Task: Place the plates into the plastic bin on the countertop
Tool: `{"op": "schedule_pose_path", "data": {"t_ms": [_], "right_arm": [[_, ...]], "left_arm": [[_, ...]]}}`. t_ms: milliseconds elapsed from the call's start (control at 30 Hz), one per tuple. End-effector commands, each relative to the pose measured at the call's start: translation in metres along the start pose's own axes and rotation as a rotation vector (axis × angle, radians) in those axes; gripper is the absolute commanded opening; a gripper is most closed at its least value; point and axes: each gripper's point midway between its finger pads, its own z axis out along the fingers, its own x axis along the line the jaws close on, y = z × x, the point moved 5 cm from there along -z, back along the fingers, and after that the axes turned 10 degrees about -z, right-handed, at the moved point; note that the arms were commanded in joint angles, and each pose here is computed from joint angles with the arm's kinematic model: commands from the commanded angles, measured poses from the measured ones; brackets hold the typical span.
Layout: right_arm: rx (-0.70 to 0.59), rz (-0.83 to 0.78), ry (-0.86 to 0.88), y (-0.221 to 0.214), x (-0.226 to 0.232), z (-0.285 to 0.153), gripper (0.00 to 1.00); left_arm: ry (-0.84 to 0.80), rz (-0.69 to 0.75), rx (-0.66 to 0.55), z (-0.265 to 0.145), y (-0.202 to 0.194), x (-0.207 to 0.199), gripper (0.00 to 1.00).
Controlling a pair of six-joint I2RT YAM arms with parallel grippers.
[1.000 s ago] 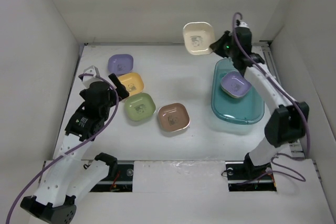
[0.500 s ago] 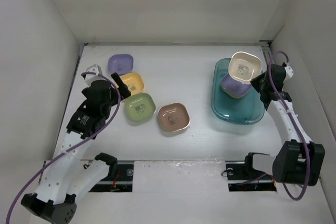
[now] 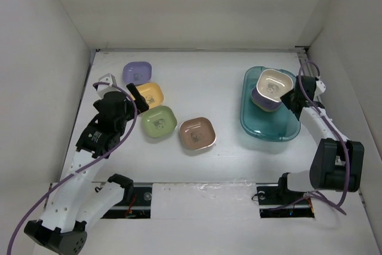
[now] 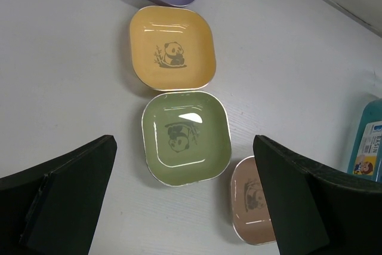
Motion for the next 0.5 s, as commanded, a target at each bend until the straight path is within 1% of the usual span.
{"op": "schedule_pose_path", "data": {"t_ms": [0,67,100,133,167,200,233,267,300,367,400,467], "right_arm": [[-0.060,0.039,0.047,0.013,0.015,0.003,0.00],[-0.049,0.032,0.064,0.010,0.019,0.002,0.15],[-0.059,0.029,0.081,0.012,0.024,-0.003,0.26],[-0.063,0.023,0.083,0.009,0.025,-0.006,0.42],[-0.074,0.026,0.091,0.011,0.023,-0.014,0.70],[-0.093,0.023,0.105,0.013,0.028,-0.021,0.78],[-0.105,0.002,0.138,0.013,0.036,-0.030,0.92],[-0.156,-0.020,0.176,0.022,0.042,-0.048,1.00],[-0.183,-0.035,0.203,0.025,0.048,-0.059,1.00],[-0.226,-0.109,0.310,0.023,0.072,-0.090,1.00],[-0.288,-0.184,0.418,0.030,0.089,-0.114,1.00],[-0.289,-0.333,0.615,0.012,0.126,-0.148,1.00]], "left_arm": [[-0.029,-0.001,-0.013,-0.001,0.002,-0.003,1.00],[-0.029,-0.001,-0.013,-0.001,0.002,-0.003,1.00],[-0.029,-0.001,-0.013,-0.001,0.002,-0.003,1.00],[-0.035,-0.004,-0.019,0.000,0.004,-0.005,1.00],[-0.035,-0.004,-0.019,0.000,0.004,-0.005,1.00],[-0.035,-0.004,-0.019,0.000,0.004,-0.005,1.00],[-0.035,-0.004,-0.019,0.000,0.004,-0.005,1.00],[-0.035,-0.004,-0.019,0.000,0.004,-0.005,1.00],[-0.035,-0.004,-0.019,0.000,0.004,-0.005,1.00],[-0.035,-0.004,-0.019,0.000,0.004,-0.005,1.00],[-0.035,-0.004,-0.019,0.000,0.004,-0.005,1.00],[-0.035,-0.004,-0.019,0.000,0.004,-0.005,1.00]]}}
